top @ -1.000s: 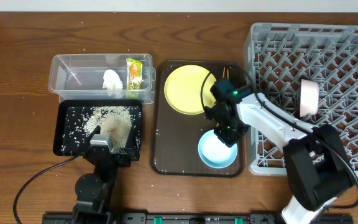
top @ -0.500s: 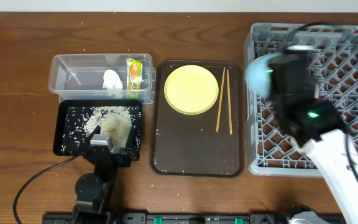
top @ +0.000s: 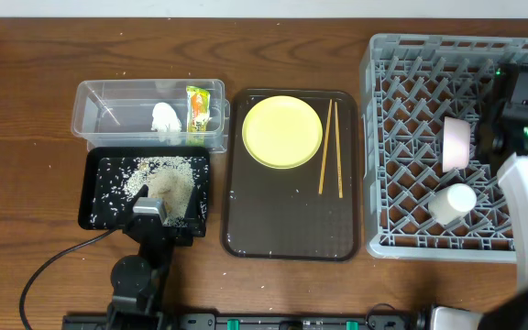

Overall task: Sort waste into correct bins and load items into the dishwasher rack
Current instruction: 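Place the light-blue bowl into the dish rack with the right gripper, then grasp the yellow plate with the right gripper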

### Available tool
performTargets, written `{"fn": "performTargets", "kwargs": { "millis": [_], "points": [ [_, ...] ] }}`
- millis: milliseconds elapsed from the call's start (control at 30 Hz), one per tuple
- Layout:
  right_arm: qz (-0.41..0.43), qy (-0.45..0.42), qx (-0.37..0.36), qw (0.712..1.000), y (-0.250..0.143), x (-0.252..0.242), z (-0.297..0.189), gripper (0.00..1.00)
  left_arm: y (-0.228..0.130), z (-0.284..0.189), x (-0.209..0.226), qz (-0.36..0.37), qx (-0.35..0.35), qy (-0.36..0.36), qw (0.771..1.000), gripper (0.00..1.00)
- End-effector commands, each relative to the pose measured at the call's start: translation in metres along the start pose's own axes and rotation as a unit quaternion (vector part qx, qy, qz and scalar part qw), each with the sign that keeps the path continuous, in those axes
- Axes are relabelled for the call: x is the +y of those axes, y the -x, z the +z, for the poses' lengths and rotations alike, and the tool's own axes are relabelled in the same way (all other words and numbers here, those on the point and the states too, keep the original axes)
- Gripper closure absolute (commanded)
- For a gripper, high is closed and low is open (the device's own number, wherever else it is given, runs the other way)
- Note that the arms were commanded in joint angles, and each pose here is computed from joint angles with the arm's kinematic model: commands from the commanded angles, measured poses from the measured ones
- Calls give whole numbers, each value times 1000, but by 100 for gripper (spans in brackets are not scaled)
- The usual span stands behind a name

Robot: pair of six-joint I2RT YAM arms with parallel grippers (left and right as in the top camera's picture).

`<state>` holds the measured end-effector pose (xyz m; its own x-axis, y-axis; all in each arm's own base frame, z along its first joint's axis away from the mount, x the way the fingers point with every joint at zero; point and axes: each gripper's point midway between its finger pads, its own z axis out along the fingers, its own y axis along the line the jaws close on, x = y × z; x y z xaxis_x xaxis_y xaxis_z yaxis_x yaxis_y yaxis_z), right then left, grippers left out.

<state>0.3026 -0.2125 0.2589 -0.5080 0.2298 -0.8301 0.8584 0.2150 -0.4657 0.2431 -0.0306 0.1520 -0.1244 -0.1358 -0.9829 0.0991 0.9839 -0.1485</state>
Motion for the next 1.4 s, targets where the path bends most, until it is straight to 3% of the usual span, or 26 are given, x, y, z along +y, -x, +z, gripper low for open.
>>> {"fn": "performTargets", "kwargs": {
  "millis": [0, 67, 367, 433, 533, 633, 733, 833, 900, 1000, 1133, 1200, 1267, 1300, 1367],
  "points": [
    [-40, -57, 17, 997, -13, 1, 29, 99, -16, 1, 6, -6, 25, 13, 1000, 0],
    [-103, -68, 31, 992, -23, 11, 44, 99, -16, 1, 6, -6, 25, 13, 1000, 0],
    [-177, -38, 45, 982, -57, 64, 47, 97, -16, 1, 6, -6, 25, 13, 1000, 0],
    [-194, -25, 38, 980, -60, 76, 37, 90, -16, 1, 6, -6, 25, 13, 1000, 0],
    [-197, -3, 20, 980, -56, 90, 20, 53, -16, 1, 6, -6, 25, 13, 1000, 0],
    [-190, 33, 3, 981, -49, 101, -1, 31, -16, 1, 6, -6, 25, 13, 1000, 0],
    [-191, 105, 2, 976, -45, 114, -23, 26, -16, 1, 6, -6, 25, 13, 1000, 0],
    [-172, 201, 3, 964, -36, 127, -53, 27, -16, 1, 6, -6, 25, 13, 1000, 0],
    [-165, 285, 2, 944, -33, 139, -85, 33, -16, 1, 6, -6, 25, 13, 1000, 0],
    [-166, 393, -8, 904, -34, 150, -143, 34, -16, 1, 6, -6, 25, 13, 1000, 0],
    [-205, 552, 24, 808, -72, 165, -235, 36, -16, 1, 6, -6, 25, 13, 1000, 0],
    [-229, 629, 70, 740, -107, 172, -286, 37, -16, 1, 6, -6, 25, 13, 1000, 0],
    [-241, 669, 117, 694, -137, 176, -322, 37, -16, 1, 6, -6, 25, 13, 1000, 0],
    [-244, 675, 140, 682, -152, 180, -335, 37, -16, 1, 6, -6, 25, 13, 1000, 0],
    [-235, 657, 186, 692, -179, 191, -345, 42, -16, 1, 6, -6, 25, 13, 1000, 0]
  ]
}}
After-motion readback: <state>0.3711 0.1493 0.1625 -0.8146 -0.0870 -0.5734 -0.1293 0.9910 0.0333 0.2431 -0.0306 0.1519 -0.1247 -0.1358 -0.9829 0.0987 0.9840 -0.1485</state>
